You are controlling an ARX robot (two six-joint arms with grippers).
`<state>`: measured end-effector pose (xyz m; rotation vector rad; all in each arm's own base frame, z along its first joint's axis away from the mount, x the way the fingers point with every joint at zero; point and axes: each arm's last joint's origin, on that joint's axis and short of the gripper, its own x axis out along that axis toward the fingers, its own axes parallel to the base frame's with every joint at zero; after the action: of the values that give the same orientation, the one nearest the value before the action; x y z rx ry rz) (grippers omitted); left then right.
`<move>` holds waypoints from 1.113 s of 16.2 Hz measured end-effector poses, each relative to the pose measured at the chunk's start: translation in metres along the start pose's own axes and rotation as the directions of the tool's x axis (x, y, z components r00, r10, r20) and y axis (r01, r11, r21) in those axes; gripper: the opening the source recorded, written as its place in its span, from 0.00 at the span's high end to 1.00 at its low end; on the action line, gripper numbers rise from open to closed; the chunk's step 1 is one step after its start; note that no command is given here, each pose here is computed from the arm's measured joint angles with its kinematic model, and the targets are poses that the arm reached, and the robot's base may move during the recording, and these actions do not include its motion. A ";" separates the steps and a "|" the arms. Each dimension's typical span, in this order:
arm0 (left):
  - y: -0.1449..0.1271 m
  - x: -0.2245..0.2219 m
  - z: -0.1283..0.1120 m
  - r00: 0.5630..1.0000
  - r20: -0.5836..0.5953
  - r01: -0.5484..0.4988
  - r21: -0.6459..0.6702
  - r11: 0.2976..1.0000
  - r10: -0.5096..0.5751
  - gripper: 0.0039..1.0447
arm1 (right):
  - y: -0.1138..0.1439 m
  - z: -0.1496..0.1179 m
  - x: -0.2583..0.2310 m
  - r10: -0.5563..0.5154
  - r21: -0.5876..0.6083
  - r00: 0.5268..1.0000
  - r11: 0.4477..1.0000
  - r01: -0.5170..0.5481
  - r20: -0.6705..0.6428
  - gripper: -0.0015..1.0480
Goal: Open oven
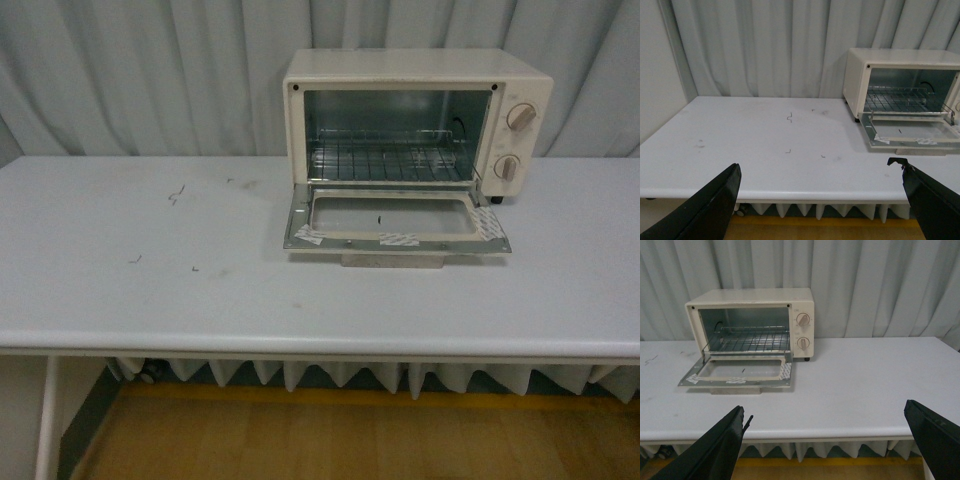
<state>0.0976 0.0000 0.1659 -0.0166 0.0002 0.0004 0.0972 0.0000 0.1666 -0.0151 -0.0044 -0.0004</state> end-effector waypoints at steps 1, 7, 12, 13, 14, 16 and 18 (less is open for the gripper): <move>0.000 0.000 0.000 1.000 0.000 0.000 0.000 1.000 0.000 0.06 | 0.000 0.000 0.000 0.000 0.000 1.000 1.000 0.000 0.000 0.06; 0.000 0.000 0.000 1.000 0.001 0.000 0.000 1.000 0.000 0.06 | 0.000 0.000 0.000 0.000 0.000 1.000 1.000 0.000 0.002 0.06; 0.000 0.000 0.000 1.000 -0.002 0.001 0.000 1.000 -0.001 0.06 | 0.000 0.000 0.000 0.000 0.000 1.000 1.000 0.000 0.000 0.06; 0.000 0.000 0.000 1.000 0.000 0.000 0.000 1.000 0.000 0.06 | 0.000 0.000 0.000 0.000 0.000 1.000 1.000 0.000 0.000 0.06; 0.000 0.000 0.000 1.000 -0.001 0.001 0.001 1.000 -0.001 0.06 | 0.000 0.000 0.000 0.000 0.000 1.000 1.000 0.000 0.000 0.06; 0.000 0.000 0.000 1.000 -0.002 0.000 0.002 1.000 0.000 0.06 | 0.000 0.000 0.000 0.000 0.000 1.000 1.000 0.000 0.000 0.06; 0.000 0.000 0.000 1.000 -0.001 0.000 0.002 1.000 0.000 0.06 | 0.000 0.000 0.000 0.001 0.000 1.000 1.000 -0.001 0.002 0.06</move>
<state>0.0976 0.0000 0.1658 -0.0147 0.0009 0.0008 0.0972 0.0000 0.1668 -0.0151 -0.0063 0.0003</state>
